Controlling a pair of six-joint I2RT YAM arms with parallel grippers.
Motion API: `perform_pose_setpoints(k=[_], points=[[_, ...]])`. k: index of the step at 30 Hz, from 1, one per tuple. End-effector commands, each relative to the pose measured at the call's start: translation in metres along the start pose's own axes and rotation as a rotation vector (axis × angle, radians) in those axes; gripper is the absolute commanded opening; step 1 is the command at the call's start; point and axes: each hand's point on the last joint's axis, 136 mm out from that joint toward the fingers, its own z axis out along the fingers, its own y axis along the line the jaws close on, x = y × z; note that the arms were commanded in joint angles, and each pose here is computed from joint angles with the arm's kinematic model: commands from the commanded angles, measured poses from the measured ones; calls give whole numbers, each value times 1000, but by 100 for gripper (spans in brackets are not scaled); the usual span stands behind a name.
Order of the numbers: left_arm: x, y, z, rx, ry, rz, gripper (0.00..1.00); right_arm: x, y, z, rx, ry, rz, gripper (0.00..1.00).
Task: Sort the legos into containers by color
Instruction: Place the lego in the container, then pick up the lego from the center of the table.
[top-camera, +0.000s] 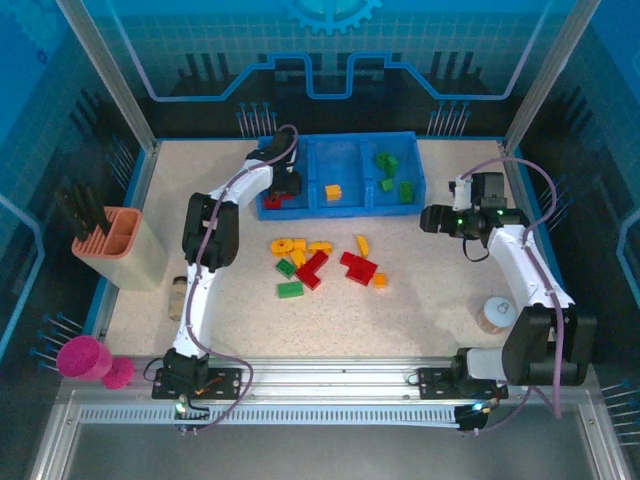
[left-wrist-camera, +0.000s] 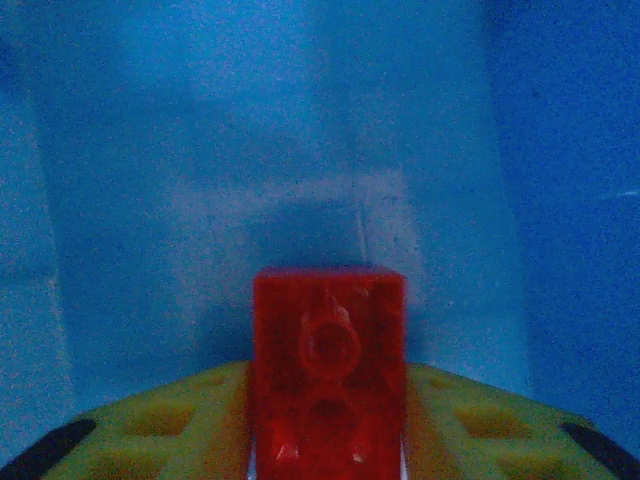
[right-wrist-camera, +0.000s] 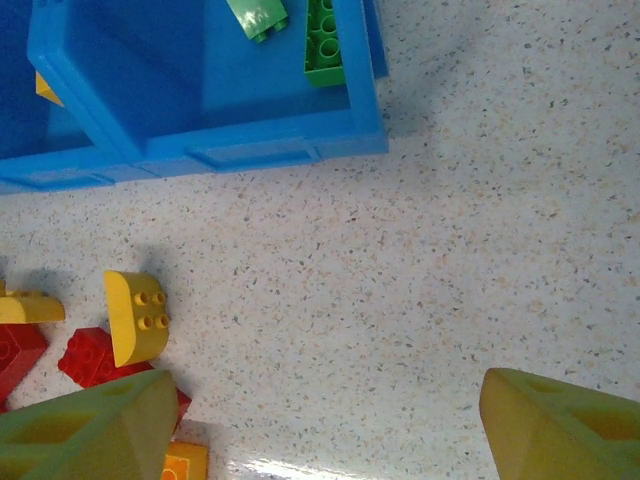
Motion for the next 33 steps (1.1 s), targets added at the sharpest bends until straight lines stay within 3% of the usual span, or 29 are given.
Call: perform_pose_setpoints(k=[1,10,15,19,22,26,33], points=[[-15,0,-13,17,-57,-24,48,2,6,-1,-4,13,-24,80],[-52,-9,-83,53,-219,7,52,6,13,8,-10,28,-37,81],[-65,-16,-133,77,-306,32,43,8,17,13,-4,36,-41,81],[-58,-28,-168,92,-334,92,44,8,19,14,1,38,-49,80],[-36,-48,-193,128,-337,204,46,5,21,12,-3,31,-52,81],[21,-63,-204,113,-257,325,50,3,25,11,-15,26,-56,81],[131,-73,-199,98,-27,246,54,9,35,16,-42,38,-76,80]])
